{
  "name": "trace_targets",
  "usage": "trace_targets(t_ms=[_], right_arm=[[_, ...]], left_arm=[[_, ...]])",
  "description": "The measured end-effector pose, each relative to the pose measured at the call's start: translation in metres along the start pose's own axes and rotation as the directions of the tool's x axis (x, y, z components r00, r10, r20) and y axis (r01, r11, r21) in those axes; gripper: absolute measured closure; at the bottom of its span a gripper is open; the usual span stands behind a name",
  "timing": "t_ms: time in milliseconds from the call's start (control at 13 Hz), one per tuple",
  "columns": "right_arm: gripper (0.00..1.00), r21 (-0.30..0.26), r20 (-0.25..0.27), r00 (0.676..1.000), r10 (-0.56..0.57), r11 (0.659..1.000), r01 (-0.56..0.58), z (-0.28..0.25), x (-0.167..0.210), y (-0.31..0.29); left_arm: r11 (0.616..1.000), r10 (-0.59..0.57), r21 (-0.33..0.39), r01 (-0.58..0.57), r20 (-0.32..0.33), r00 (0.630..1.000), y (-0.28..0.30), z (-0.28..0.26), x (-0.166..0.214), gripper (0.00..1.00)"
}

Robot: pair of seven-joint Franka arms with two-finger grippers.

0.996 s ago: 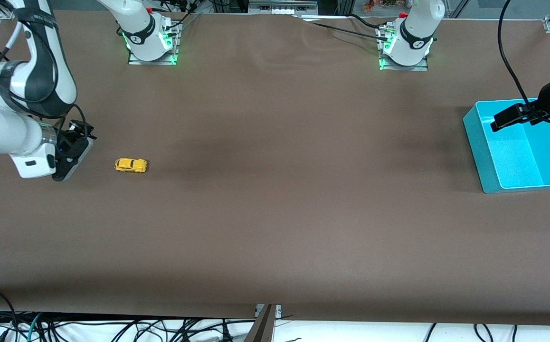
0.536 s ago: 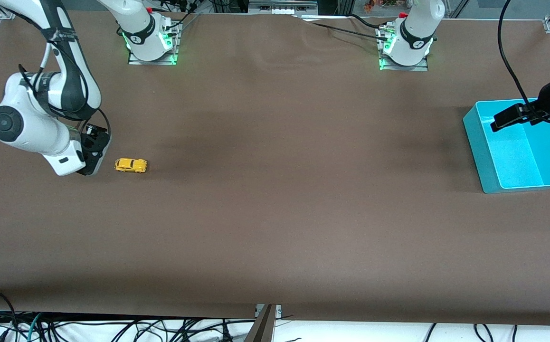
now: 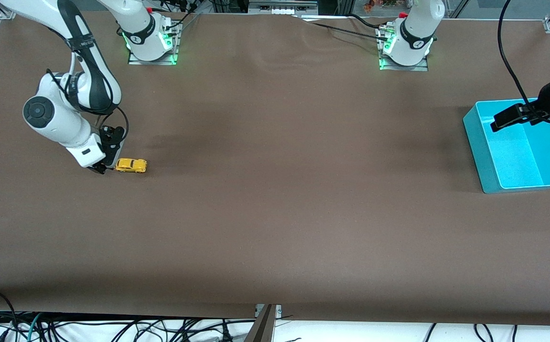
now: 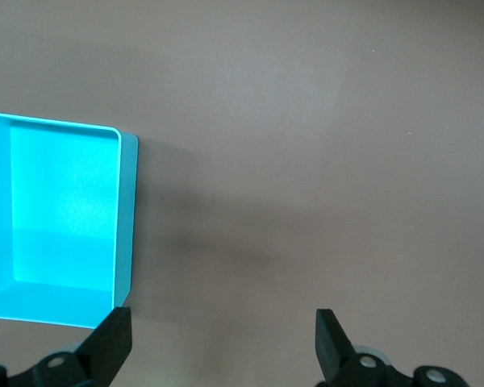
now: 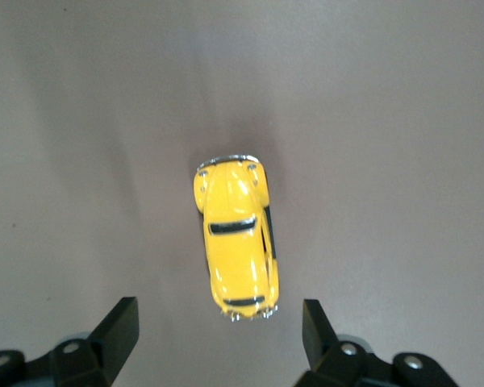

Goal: Wind and store yellow beetle car
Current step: 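Reach the right gripper down over the yellow beetle car, then close the right gripper on the yellow car, pressing it down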

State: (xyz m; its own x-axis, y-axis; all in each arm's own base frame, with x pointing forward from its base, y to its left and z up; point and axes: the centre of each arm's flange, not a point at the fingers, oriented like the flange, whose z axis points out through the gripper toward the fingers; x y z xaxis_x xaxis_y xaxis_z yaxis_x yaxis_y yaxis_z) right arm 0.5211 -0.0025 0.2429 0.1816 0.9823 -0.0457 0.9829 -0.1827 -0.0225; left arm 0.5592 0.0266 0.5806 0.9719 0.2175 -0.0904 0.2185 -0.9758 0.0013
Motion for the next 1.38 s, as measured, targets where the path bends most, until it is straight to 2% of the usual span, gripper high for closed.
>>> trace_targets(t_ms=[536, 996, 1150, 1380], right_arm=[[0.12, -0.092, -0.020, 0.996, -0.091, 0.992, 0.089, 0.027, 0.009, -0.019], [0.13, -0.126, -0.017, 0.989, -0.145, 0.982, 0.141, 0.044, 0.011, -0.017], [0.18, -0.131, -0.017, 0.989, -0.150, 0.981, 0.146, 0.047, 0.011, -0.017], [0.53, -0.133, -0.016, 0.987, -0.158, 0.979, 0.155, 0.047, 0.011, -0.016]], left_arm=[[1.000, 0.000, 0.000, 0.000, 0.001, 1.000, 0.000, 0.000, 0.000, 0.00], [1.000, 0.000, 0.000, 0.000, 0.004, 1.000, 0.000, 0.002, 0.001, 0.00], [1.000, 0.000, 0.000, 0.000, 0.004, 1.000, 0.000, 0.002, 0.001, 0.00], [1.000, 0.000, 0.000, 0.000, 0.005, 1.000, 0.000, 0.002, 0.001, 0.00]])
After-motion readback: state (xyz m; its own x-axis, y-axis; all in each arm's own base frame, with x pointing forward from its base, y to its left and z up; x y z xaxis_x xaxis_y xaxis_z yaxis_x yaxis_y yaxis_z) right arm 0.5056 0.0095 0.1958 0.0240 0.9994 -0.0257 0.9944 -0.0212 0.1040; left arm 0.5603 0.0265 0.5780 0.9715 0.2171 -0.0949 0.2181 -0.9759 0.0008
